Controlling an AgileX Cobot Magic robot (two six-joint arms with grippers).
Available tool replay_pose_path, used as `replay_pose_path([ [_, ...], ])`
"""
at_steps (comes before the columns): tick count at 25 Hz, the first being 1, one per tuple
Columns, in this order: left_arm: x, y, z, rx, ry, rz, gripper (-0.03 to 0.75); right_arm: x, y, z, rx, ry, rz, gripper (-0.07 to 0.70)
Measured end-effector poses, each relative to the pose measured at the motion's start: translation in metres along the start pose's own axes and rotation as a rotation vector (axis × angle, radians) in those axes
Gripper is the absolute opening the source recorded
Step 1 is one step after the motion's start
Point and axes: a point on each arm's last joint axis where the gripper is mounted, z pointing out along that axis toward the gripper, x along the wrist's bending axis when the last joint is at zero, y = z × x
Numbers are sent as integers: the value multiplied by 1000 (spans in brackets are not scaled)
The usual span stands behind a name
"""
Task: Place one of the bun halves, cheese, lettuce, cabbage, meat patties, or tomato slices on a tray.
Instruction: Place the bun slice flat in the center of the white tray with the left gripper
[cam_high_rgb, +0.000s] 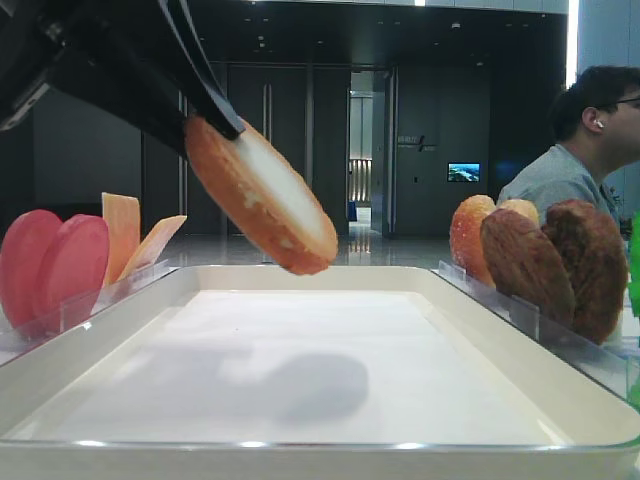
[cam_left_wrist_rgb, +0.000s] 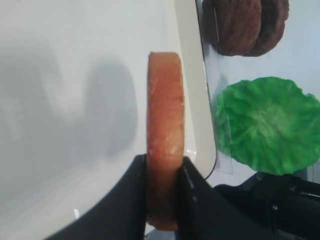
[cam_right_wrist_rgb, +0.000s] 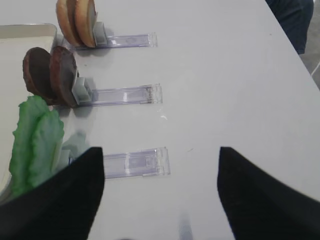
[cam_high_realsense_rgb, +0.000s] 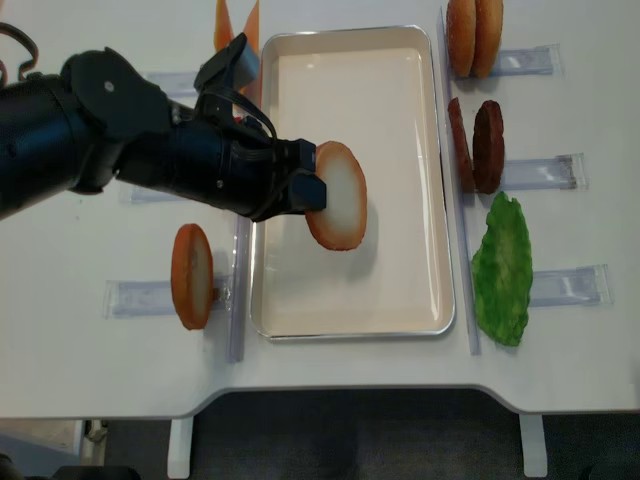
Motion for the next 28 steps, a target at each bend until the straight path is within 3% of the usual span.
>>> replay_pose_path([
  [10, 21, -2, 47, 90, -13, -41, 118, 0, 0, 0, 0, 0, 0, 470],
  [28, 29, -3, 64, 106, -30, -57, 118, 0, 0, 0, 0, 0, 0, 470],
])
